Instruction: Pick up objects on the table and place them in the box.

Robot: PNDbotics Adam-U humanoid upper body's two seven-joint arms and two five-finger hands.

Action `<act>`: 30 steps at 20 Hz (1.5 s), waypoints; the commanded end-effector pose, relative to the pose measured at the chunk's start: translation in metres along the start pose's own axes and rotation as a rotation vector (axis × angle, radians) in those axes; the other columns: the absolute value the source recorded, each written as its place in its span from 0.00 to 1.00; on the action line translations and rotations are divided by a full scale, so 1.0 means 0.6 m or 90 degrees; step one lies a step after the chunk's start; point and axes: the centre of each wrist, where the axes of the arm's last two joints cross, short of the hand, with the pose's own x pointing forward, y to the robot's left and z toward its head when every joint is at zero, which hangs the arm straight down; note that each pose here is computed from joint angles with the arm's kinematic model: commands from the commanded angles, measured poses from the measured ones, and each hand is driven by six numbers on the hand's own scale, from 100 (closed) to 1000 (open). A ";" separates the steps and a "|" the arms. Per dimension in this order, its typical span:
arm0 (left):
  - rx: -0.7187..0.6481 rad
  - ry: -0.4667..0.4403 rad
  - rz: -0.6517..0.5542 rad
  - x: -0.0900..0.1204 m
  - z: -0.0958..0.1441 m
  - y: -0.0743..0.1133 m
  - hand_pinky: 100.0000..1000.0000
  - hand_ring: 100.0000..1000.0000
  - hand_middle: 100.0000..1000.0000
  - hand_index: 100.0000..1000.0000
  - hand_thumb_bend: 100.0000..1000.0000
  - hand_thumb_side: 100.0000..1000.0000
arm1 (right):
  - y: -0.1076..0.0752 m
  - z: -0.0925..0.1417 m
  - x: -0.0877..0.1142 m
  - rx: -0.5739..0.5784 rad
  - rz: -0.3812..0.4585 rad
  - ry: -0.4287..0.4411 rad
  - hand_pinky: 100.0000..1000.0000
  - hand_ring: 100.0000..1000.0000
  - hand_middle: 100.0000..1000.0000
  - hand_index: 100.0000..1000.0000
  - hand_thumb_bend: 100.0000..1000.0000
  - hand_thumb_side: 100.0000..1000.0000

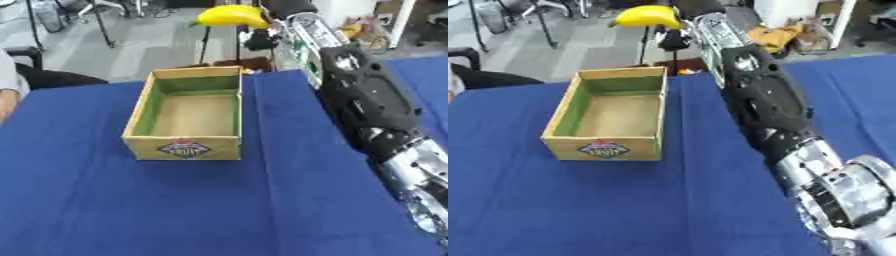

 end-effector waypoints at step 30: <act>-0.005 -0.016 0.020 0.008 -0.015 -0.014 0.23 0.74 0.76 0.69 0.00 0.80 | 0.099 0.009 0.096 0.086 -0.107 -0.042 0.39 0.78 0.59 0.44 0.00 0.57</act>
